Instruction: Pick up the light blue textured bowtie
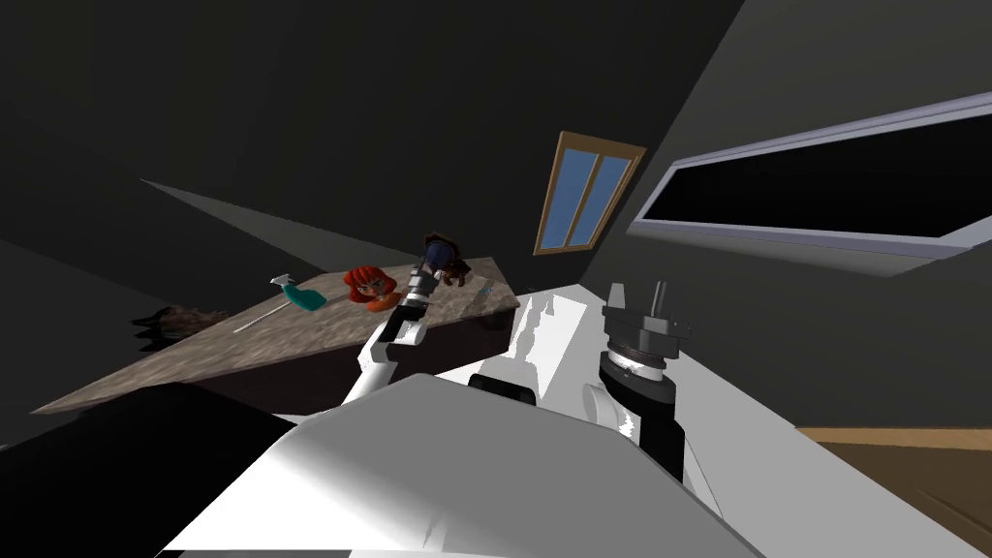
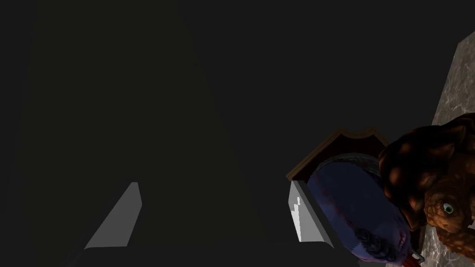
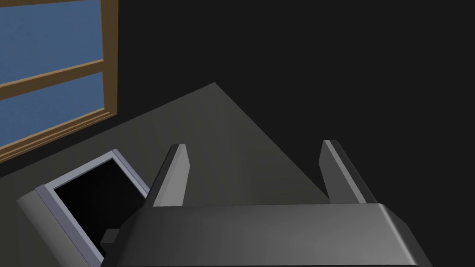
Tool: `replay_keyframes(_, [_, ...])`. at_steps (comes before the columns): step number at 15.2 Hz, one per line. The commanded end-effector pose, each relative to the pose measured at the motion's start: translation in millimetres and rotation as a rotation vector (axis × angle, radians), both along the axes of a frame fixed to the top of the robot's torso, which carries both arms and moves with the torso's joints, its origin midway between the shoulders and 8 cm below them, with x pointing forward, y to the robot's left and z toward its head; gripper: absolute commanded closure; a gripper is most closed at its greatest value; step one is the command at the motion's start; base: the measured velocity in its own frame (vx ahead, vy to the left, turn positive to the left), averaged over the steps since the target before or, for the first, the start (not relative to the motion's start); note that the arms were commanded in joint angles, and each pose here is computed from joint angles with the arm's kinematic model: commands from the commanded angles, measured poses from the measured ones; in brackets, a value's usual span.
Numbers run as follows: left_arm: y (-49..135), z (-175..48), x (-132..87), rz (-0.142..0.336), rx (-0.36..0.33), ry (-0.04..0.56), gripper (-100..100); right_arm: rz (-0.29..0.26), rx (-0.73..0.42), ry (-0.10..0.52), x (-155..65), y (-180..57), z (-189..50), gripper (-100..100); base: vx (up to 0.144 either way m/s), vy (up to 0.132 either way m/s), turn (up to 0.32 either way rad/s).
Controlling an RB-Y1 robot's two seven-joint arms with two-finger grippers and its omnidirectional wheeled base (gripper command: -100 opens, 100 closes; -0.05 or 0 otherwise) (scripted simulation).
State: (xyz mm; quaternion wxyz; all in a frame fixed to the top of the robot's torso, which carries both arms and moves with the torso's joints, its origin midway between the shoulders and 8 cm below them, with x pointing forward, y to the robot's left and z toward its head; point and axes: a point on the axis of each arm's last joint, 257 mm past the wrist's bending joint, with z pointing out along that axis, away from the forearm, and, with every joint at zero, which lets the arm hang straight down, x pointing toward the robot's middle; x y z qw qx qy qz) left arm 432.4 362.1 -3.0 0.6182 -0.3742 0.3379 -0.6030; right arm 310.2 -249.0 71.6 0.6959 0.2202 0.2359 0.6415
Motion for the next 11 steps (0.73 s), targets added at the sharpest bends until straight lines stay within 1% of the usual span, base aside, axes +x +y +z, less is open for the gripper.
replay_keyframes(1, [4.5, -8.2, 5.9, 0.004, -0.019, 0.039, -100, 0.0, 0.0, 0.0, 0.0, 0.0, 0.0, 0, -0.008, -0.059, -0.039])
replay_keyframes(2, [13.8, -9.1, 16.1, -0.005, -0.053, 0.054, -100, 0.0, 0.0, 0.0, 0.0, 0.0, 0.0, 0, -0.014, -0.078, -0.102])
replay_keyframes(4, [16.3, -17.7, 20.0, 0.004, -0.06, 0.09, -100, 0.0, 0.0, 0.0, 0.0, 0.0, 0.0, 0, -0.015, -0.076, -0.076])
replay_keyframes(5, [25.7, -18.5, 30.1, -0.004, -0.096, 0.104, -100, 0.0, 0.0, 0.0, 0.0, 0.0, 0.0, 0, -0.021, -0.079, -0.099])
replay_keyframes(7, [28.4, -28.5, 33.8, 0.006, -0.104, 0.145, -100, 0.0, 0.0, 0.0, 0.0, 0.0, 0.0, 0, -0.007, -0.079, -0.081])
replay_keyframes(8, [28.4, -28.5, 33.8, 0.006, -0.104, 0.145, -100, 0.0, 0.0, 0.0, 0.0, 0.0, 0.0, 0, 0.002, -0.038, 0.005])
replay_keyframes(9, [38.2, -31.7, 44.6, 0.001, -0.142, 0.168, -100, 0.0, 0.0, 0.0, 0.0, 0.0, 0.0, 0, -0.001, -0.055, -0.095])
replay_keyframes(11, [40.3, -40.6, 47.2, 0.009, -0.15, 0.203, -100, 0.0, 0.0, 0.0, 0.0, 0.0, 0.0, 0, 0.001, -0.061, -0.087])
